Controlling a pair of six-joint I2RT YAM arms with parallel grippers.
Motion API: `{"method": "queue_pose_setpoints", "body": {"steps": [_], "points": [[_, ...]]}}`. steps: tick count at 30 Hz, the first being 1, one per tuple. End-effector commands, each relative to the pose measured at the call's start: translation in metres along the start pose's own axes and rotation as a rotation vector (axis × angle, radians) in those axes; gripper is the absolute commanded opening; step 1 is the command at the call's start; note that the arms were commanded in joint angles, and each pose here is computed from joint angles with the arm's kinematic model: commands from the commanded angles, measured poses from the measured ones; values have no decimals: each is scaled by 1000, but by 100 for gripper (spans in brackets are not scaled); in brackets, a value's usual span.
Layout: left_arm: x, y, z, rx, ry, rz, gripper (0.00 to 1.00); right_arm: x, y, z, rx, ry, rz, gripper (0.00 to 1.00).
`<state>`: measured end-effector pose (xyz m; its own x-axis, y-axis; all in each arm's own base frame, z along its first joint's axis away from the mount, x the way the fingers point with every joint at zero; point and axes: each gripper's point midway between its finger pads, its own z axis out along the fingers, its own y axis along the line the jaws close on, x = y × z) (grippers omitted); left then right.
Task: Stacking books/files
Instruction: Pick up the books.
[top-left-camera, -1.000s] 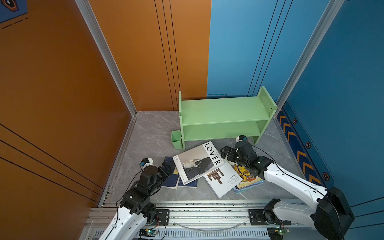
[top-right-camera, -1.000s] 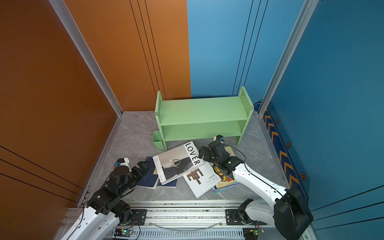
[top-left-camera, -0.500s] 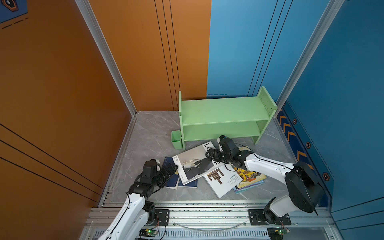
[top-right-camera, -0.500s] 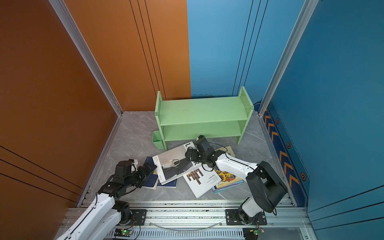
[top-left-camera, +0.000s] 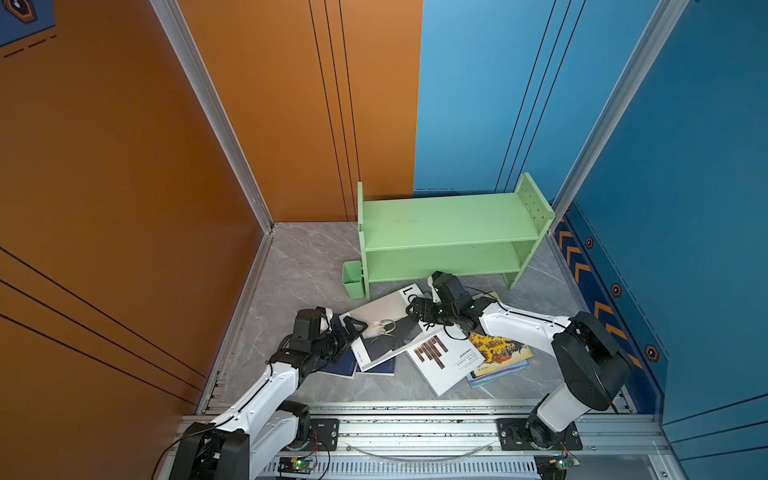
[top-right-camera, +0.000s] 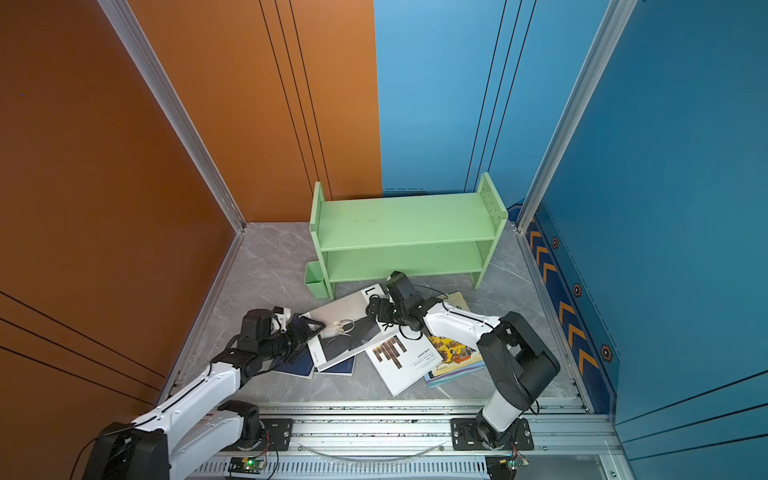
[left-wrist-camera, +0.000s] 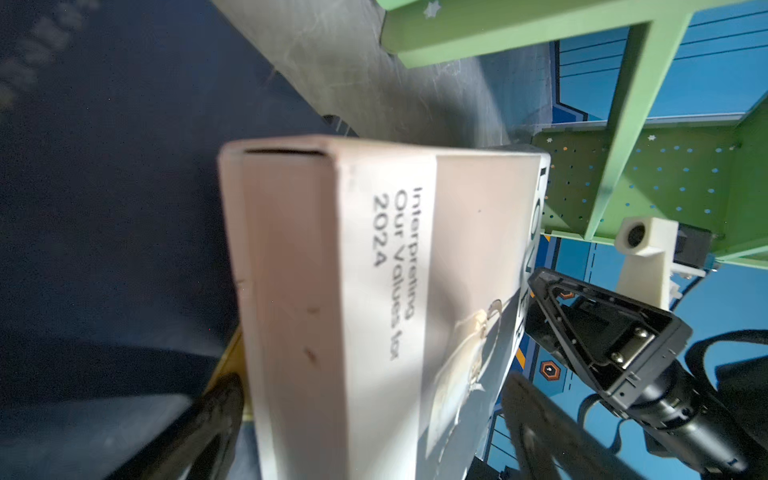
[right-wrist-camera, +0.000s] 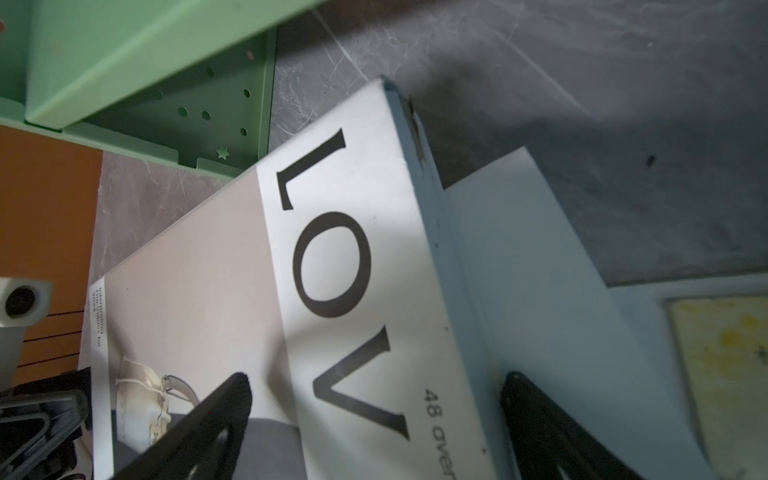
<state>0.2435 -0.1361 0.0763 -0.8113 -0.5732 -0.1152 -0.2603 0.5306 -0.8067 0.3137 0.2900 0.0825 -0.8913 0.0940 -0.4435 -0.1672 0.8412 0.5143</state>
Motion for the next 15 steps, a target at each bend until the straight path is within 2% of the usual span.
{"method": "queue_pose_setpoints", "body": {"steps": [1,10,15], "points": [[-3,-32,-1,109,15,68,98,-3,14,3,-56,11,-17,96],[-5,-66,-14,210,-2,118,99,-5,21,7,-117,26,17,96],[-6,-77,-26,237,-23,118,88,-10,24,6,-150,21,37,96]]}}
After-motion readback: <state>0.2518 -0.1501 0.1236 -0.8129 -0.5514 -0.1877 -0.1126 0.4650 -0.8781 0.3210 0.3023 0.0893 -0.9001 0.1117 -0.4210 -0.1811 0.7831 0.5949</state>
